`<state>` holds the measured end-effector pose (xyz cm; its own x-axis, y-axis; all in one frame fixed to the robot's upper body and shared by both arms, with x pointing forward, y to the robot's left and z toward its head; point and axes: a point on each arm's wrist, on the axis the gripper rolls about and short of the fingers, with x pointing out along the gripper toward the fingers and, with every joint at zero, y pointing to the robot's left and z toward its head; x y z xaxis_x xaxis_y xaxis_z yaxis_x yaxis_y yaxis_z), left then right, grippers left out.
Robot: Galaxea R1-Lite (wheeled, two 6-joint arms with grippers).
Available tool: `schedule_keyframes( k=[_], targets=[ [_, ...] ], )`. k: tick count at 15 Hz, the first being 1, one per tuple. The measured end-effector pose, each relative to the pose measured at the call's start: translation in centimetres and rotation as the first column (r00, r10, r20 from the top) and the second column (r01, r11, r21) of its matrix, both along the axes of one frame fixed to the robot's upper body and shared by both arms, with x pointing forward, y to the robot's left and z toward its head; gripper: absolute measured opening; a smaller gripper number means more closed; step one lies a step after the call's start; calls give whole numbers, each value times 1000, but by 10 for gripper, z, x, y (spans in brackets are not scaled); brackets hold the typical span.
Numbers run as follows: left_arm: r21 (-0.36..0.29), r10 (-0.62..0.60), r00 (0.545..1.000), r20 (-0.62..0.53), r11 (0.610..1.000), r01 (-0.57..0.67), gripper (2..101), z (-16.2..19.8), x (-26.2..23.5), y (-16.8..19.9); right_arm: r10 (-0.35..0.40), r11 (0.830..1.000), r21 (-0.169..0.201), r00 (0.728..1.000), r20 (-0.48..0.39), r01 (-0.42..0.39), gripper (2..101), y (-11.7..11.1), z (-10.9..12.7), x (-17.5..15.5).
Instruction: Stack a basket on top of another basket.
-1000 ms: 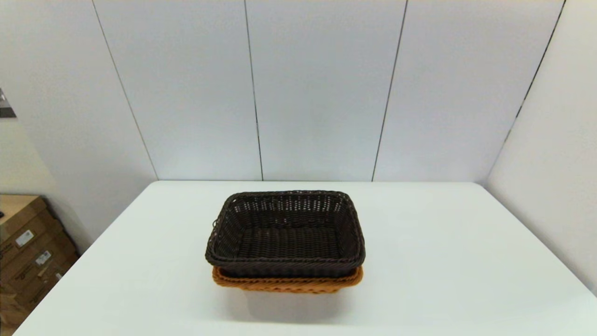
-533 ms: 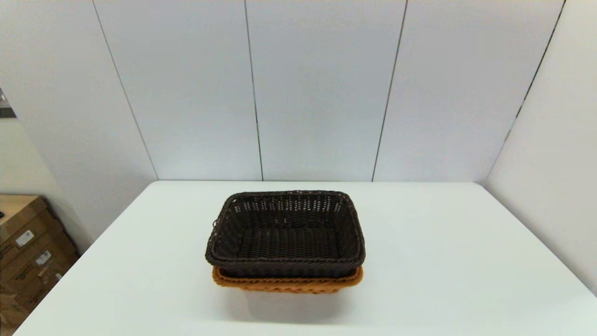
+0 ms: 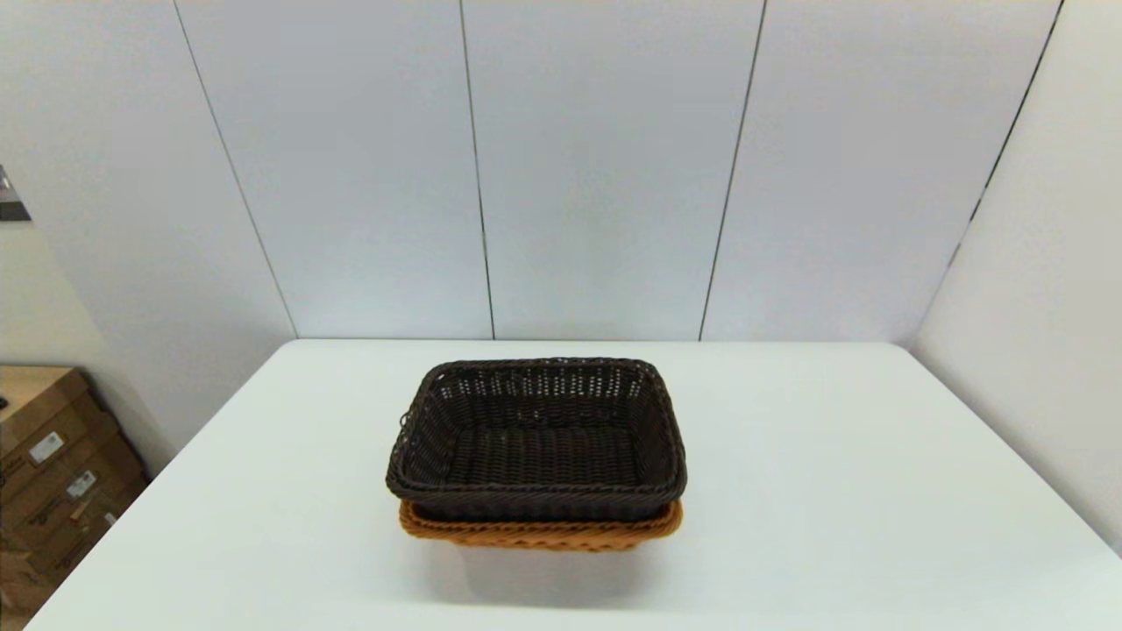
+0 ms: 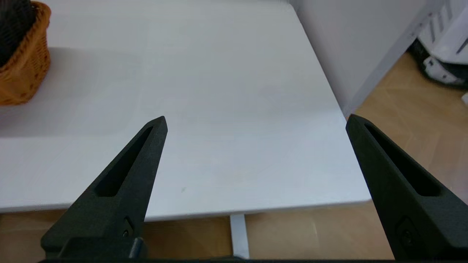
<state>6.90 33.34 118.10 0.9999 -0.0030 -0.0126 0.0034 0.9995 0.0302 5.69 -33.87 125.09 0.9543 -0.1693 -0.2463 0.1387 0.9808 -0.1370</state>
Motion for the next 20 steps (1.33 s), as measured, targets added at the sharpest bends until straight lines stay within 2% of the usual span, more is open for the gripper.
schedule_keyframes(
  k=[4,6,9,11,13,15,20],
  targets=[
    [0,0,1000,0,1000,0,978,0,0,0,32,998,-57,991,127,-25,971,-1,-32,7],
    [0,0,1000,0,1000,0,978,0,0,0,39,998,-63,984,176,-28,971,-1,-41,5],
    [0,0,1000,0,1000,0,978,0,0,0,44,998,-58,978,205,-32,971,-1,-53,5],
    [0,0,1000,0,1000,0,978,0,0,0,102,994,-56,968,229,-92,971,1,-57,7],
    [0,0,1000,0,1000,0,978,0,0,0,181,983,-53,957,228,-174,971,3,-63,9],
    [0,0,1000,0,1000,0,978,0,0,0,218,976,-53,945,244,-212,971,4,-66,11],
    [0,-1,1000,0,1000,1,978,0,0,0,209,978,-26,949,238,-209,971,3,-69,12]
  ],
)
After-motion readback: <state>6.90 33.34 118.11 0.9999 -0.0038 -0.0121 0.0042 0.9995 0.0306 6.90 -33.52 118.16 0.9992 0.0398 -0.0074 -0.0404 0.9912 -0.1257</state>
